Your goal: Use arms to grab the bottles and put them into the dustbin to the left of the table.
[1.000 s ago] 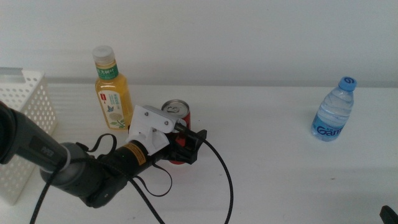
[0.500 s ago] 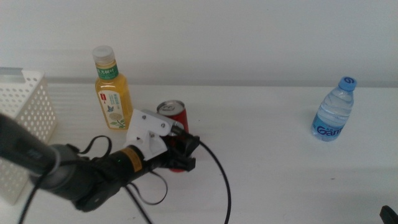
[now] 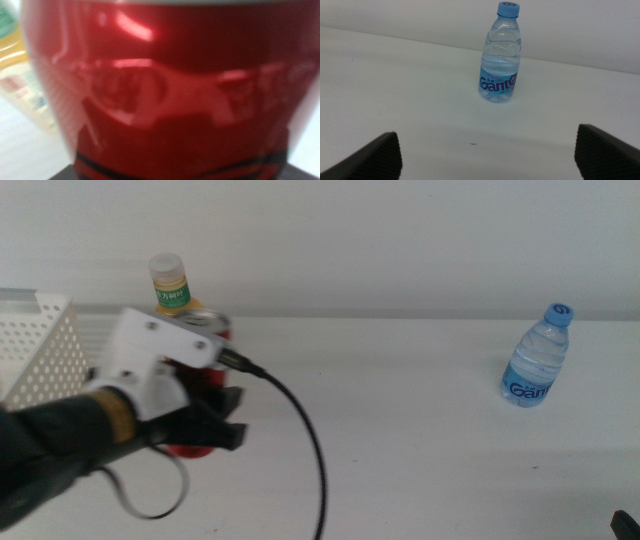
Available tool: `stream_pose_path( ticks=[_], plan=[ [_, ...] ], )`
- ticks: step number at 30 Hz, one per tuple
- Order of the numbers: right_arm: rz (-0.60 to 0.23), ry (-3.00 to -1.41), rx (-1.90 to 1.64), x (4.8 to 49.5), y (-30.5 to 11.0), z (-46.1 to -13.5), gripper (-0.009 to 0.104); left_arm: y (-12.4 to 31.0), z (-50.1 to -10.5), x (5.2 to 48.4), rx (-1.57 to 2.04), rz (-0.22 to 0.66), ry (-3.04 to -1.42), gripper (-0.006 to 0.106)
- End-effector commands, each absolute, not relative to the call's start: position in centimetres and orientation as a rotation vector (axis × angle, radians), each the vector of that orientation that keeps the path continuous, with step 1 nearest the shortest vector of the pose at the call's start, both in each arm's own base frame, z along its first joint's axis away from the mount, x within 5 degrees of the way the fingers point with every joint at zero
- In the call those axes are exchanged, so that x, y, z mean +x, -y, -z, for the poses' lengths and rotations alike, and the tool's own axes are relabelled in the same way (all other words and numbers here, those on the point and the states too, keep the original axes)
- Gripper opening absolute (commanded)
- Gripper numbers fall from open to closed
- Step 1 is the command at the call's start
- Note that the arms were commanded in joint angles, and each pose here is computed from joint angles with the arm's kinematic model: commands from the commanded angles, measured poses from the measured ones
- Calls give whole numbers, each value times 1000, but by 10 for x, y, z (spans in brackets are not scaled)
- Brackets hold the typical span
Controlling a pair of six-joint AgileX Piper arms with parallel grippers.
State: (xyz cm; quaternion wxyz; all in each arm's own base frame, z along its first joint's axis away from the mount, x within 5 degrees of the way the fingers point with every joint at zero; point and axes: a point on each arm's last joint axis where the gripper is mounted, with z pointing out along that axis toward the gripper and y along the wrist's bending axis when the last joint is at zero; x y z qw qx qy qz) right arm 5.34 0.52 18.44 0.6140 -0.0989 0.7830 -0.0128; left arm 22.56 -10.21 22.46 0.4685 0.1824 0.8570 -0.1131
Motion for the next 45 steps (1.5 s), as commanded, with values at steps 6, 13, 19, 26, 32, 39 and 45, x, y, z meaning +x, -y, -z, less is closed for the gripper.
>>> stream_pose_path(
  ticks=[6, 13, 19, 26, 32, 39, 45],
  plan=[
    [38, -1799, -225, 52, -5, -173, 92, 76, -252, 190, 357, 155, -2218, 5],
    [38, -1799, -225, 52, -5, -173, 92, 68, -259, 180, 331, 119, -2254, 5],
    [38, -1799, -225, 52, -5, -173, 92, 63, -273, 180, 292, 58, -2353, 5],
    [38, -1799, -225, 52, -5, -173, 92, 43, -305, 200, 273, -27, -2426, 5],
    [38, -1799, -225, 52, -5, -173, 92, 3, -333, 227, 227, -75, -2495, 5],
    [38, -1799, -225, 52, -5, -173, 92, -79, -341, 269, 132, -92, -2701, 5],
    [38, -1799, -225, 52, -5, -173, 92, -138, -322, 306, 112, -93, -2813, 5]
  ],
)
